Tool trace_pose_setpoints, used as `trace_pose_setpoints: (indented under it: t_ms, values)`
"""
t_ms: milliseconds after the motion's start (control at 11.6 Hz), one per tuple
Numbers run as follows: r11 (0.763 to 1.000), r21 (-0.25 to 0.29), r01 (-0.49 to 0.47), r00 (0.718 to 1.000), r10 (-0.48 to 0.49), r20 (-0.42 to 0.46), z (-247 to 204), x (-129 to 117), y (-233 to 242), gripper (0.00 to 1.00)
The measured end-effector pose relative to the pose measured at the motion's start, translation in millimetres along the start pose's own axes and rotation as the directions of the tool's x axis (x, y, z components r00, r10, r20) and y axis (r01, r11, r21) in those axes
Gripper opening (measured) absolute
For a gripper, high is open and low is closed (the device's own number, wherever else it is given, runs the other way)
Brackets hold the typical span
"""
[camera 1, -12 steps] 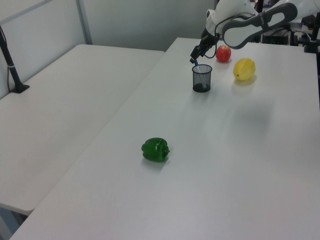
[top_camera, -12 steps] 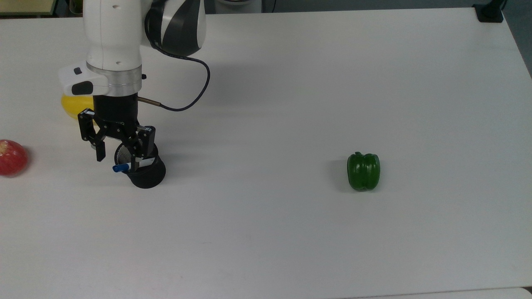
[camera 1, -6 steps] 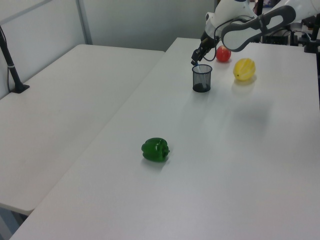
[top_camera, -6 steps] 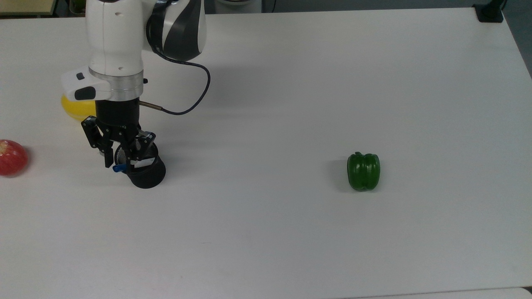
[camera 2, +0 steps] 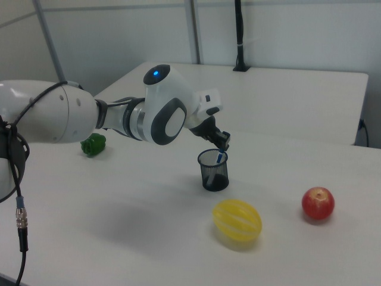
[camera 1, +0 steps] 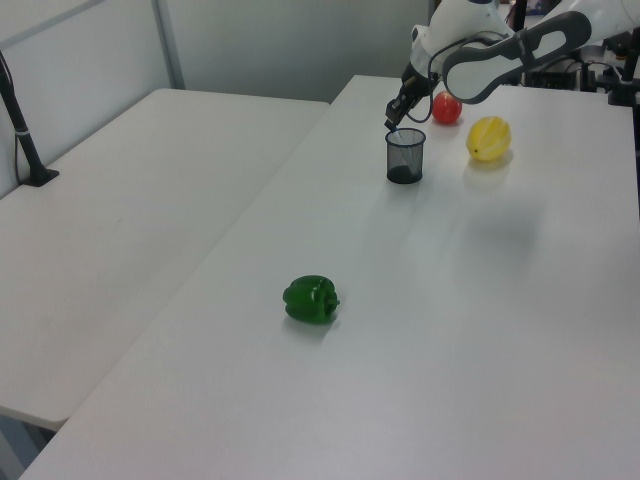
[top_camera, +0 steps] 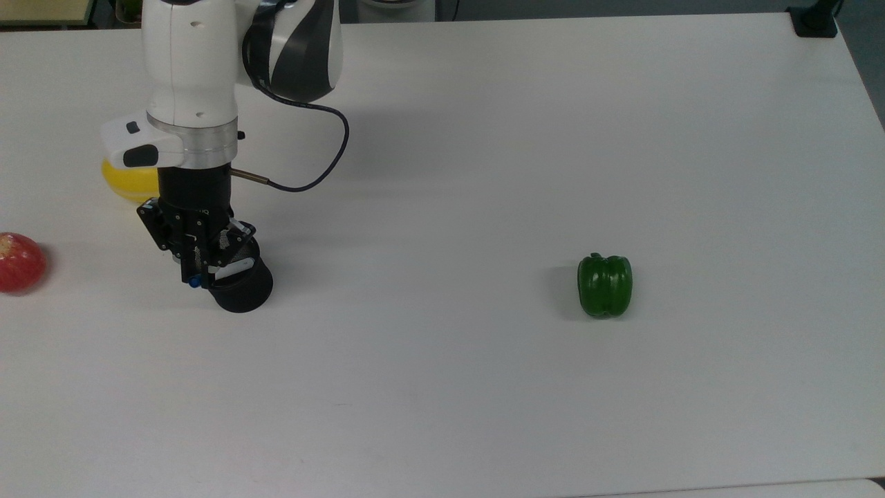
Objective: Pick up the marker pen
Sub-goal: 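Close the gripper on the white marker's upper end, then lift the marker straight up out of the pen cup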
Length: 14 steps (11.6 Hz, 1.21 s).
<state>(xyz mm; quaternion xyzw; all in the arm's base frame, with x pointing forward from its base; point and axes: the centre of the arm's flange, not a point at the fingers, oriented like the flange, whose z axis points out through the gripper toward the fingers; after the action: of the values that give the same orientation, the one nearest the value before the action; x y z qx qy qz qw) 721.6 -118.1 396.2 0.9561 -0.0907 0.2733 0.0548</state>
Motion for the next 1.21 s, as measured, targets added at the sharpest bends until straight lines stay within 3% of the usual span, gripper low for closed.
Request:
trace_pose_setpoints:
  t_ms: [776,1207]
  values:
    - [1.000,-0.001,-0.003,1.000,0.003,-0.023,-9.0,8.9,1.7,0.19]
    - [1.000,0.002,-0.010,0.994,0.010,-0.112,-62.3,37.8,5.5,0.19]
